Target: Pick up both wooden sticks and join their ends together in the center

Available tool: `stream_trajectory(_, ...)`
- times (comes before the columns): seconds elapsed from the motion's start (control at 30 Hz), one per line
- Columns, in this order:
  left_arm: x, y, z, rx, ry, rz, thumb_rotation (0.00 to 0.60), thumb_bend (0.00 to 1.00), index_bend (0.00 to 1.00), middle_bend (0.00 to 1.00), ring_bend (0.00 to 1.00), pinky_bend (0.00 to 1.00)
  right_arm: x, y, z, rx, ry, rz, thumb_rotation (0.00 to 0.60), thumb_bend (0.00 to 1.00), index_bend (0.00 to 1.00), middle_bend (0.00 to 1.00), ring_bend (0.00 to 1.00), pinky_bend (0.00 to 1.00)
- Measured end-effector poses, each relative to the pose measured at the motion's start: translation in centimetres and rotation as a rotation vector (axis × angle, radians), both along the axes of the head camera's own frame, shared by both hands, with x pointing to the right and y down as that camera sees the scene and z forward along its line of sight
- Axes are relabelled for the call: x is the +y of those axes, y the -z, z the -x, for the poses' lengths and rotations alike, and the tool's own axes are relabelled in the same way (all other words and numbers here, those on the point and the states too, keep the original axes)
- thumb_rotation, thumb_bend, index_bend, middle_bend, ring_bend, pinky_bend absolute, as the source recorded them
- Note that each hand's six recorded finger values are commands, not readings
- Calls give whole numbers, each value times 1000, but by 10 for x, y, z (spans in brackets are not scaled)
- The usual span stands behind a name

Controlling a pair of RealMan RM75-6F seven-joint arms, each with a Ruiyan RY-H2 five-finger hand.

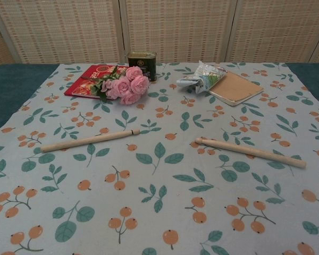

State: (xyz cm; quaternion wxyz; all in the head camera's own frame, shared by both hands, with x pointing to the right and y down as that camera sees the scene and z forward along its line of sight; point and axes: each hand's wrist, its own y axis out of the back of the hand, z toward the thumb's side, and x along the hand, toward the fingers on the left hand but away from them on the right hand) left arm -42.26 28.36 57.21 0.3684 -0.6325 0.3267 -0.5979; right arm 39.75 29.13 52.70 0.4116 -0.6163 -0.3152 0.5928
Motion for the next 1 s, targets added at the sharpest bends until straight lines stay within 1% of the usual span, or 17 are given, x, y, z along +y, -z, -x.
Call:
stream_trajectory(0.07, 2, -5, -6, 10, -13, 6, 600, 455, 0, 45, 51, 192, 1, -2, 0, 6, 7, 8, 600, 350, 0, 0, 0, 0)
stream_trajectory(0.17, 4, -15, -17, 33, -46, 9, 600, 454, 8, 88, 62, 204, 0, -4, 2, 0, 18, 13, 600, 349, 0, 0, 0, 0)
stream_trajectory(0.27, 1, -29, -31, 66, -66, -2, 600, 455, 62, 150, 78, 204, -3, -4, 5, -14, 21, -8, 600, 349, 0, 0, 0, 0)
stream_trajectory(0.4, -6, -47, -50, 100, -92, -15, 600, 454, 139, 224, 127, 209, -5, -6, 7, -13, 40, -10, 600, 350, 0, 0, 0, 0)
stream_trajectory(0.47, -12, -55, -60, 101, -111, -17, 600, 453, 149, 231, 133, 209, -7, -8, 7, -9, 48, -6, 600, 350, 0, 0, 0, 0)
stream_trajectory(0.53, -19, -64, -73, 94, -143, -22, 600, 452, 162, 249, 148, 208, -13, -14, 9, -4, 53, 4, 600, 350, 0, 0, 0, 0)
stream_trajectory(0.57, -26, -74, -87, 83, -166, -30, 600, 452, 181, 275, 169, 208, -15, -17, 9, -1, 54, 11, 600, 350, 0, 0, 0, 0)
stream_trajectory(0.63, -33, -84, -101, 66, -186, -45, 600, 453, 207, 310, 196, 210, -20, -25, 10, 13, 63, 33, 600, 350, 0, 0, 0, 0)
stream_trajectory(0.77, -52, -113, -132, -8, -237, -80, 600, 452, 220, 317, 204, 210, -25, -37, 11, 46, 76, 70, 600, 350, 0, 0, 0, 0)
stream_trajectory(0.87, -64, -132, -146, -30, -237, -82, 600, 439, 244, 335, 217, 212, -29, -41, 13, 57, 75, 78, 600, 349, 0, 0, 0, 0)
stream_trajectory(1.0, -73, -146, -157, -51, -223, -88, 600, 423, 332, 406, 270, 250, -33, -45, 14, 68, 70, 86, 600, 349, 0, 0, 0, 0)
